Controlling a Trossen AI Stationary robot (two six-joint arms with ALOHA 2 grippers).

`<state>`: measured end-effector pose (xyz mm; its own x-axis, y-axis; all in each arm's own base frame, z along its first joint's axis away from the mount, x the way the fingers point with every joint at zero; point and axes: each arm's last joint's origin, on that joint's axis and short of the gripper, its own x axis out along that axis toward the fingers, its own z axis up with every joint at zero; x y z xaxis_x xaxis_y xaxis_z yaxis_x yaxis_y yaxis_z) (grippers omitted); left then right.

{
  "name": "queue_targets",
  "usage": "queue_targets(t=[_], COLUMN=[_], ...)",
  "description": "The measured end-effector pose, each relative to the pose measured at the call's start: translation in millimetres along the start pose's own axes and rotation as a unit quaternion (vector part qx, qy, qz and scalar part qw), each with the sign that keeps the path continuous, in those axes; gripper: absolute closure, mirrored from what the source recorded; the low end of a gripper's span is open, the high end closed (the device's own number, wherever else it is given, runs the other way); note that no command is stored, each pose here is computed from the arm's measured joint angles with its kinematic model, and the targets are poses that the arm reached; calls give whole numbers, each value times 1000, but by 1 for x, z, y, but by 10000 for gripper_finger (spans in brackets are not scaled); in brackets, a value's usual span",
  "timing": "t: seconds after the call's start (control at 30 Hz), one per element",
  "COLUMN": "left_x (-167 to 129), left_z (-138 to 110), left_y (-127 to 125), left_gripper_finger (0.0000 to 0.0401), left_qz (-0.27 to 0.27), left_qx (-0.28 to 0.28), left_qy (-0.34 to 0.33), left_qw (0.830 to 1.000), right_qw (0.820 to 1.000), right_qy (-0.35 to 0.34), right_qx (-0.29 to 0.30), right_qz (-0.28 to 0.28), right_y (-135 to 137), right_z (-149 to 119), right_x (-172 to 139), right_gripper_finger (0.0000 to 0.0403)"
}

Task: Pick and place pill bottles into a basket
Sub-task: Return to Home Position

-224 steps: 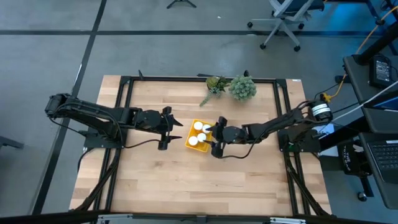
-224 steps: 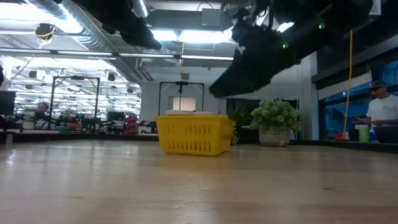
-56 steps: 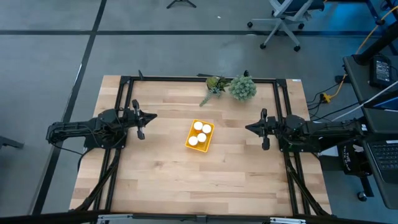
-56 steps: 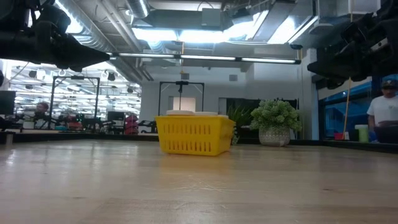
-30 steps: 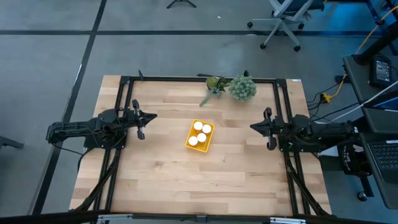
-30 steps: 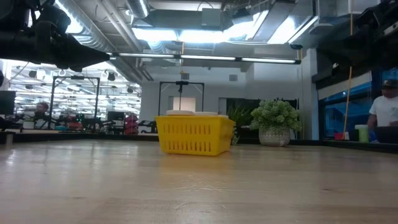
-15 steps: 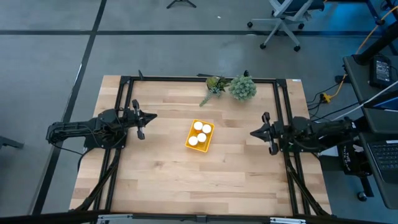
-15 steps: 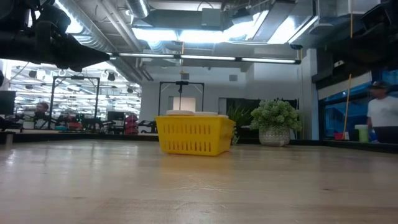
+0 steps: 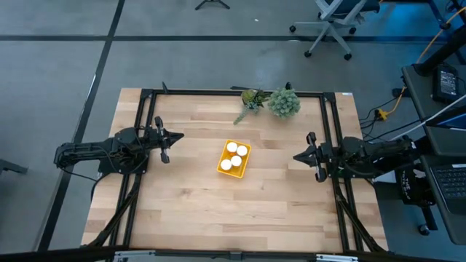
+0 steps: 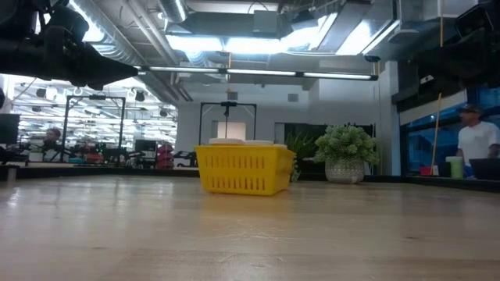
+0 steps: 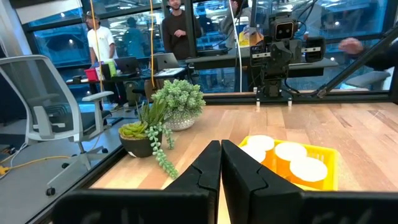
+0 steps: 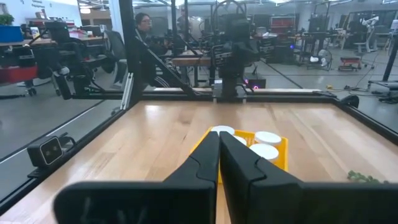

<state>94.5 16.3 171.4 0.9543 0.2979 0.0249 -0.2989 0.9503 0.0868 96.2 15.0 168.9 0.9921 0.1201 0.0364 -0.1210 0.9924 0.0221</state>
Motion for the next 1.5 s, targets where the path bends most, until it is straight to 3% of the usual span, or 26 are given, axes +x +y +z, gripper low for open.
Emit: queue_targets(t=[1.5], left_x=[0], left_z=[0], left_y=[0], left_gripper_finger=[394], left_qz=[0], left_qx=[0], left_qy=[0], left_qw=[1000], right_qw=[1000], right_qy=[0], right_qx=[0], right_qz=[0], right_y=[0], right_z=[0], right_x=[0], right_gripper_finger=[385])
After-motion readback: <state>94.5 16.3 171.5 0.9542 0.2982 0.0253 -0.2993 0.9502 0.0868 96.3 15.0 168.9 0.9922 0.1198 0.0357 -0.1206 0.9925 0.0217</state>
